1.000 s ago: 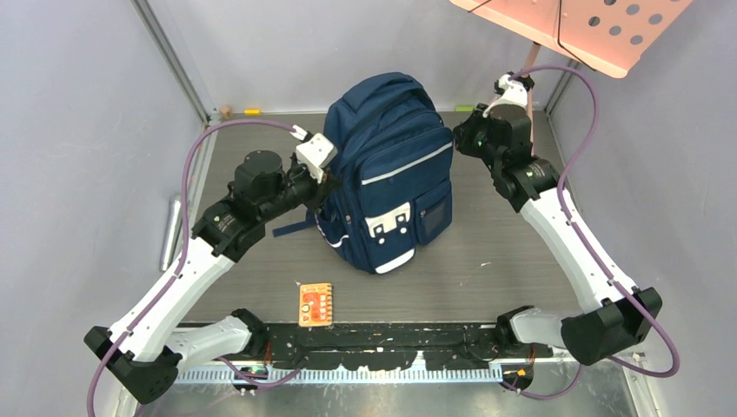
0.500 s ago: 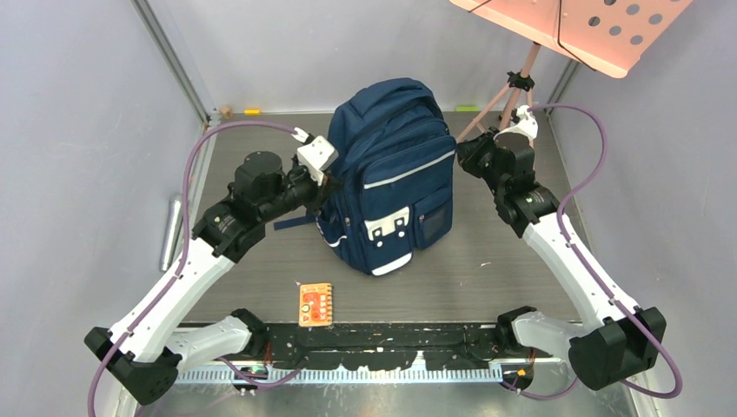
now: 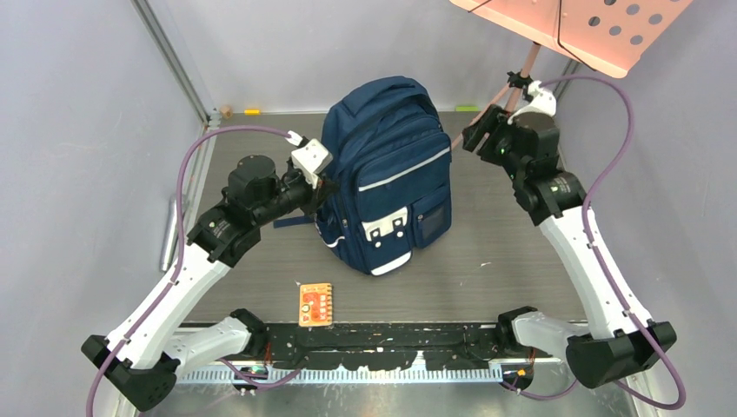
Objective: Pack the student bag
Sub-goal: Unzip the student bag at the center of the board.
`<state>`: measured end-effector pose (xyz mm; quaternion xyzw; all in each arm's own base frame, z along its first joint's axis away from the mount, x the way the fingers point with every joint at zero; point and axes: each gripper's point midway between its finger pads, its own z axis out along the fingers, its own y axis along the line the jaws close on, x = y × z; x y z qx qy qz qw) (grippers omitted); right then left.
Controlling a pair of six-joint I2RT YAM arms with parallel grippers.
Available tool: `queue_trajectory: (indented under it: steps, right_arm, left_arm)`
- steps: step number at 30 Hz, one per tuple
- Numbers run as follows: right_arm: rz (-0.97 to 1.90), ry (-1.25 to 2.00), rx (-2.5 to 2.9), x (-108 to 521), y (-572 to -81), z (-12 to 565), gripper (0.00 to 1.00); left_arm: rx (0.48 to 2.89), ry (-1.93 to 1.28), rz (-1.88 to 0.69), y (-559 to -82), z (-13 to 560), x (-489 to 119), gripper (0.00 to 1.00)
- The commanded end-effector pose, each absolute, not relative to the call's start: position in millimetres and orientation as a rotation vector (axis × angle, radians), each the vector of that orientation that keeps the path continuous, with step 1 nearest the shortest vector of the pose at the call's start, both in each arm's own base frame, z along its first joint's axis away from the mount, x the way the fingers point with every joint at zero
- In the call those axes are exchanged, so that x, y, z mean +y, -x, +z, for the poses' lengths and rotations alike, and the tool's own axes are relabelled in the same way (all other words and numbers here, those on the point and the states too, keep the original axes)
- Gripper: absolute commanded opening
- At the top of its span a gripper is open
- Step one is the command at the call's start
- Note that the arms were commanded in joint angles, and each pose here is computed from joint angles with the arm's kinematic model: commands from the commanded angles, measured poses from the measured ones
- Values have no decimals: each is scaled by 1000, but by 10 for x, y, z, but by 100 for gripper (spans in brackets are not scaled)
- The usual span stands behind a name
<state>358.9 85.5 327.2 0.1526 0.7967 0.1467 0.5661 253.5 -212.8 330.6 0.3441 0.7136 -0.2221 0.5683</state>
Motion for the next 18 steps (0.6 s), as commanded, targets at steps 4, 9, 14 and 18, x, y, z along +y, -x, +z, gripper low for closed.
queue_trajectory:
  steps: [4,9,14,18]
  right_arm:
    - [595,79,1686,1564,-3440,4208,72]
    - [834,480,1593,2285,-3069,4320,77]
    - [821,574,1657,2507,-3043,4168,77]
    - [786,545,1700,2510,-3047,4063,74]
  left_arm:
    - [1602,-807,-545,-2500,3494,-2138,0]
    - [1602,-809,-559,-2494,3499,-2158,0]
    - [1607,-809,-562,-2497,3490,-2166,0]
    - [1610,-806,-557,-2506,3483,-2158,0]
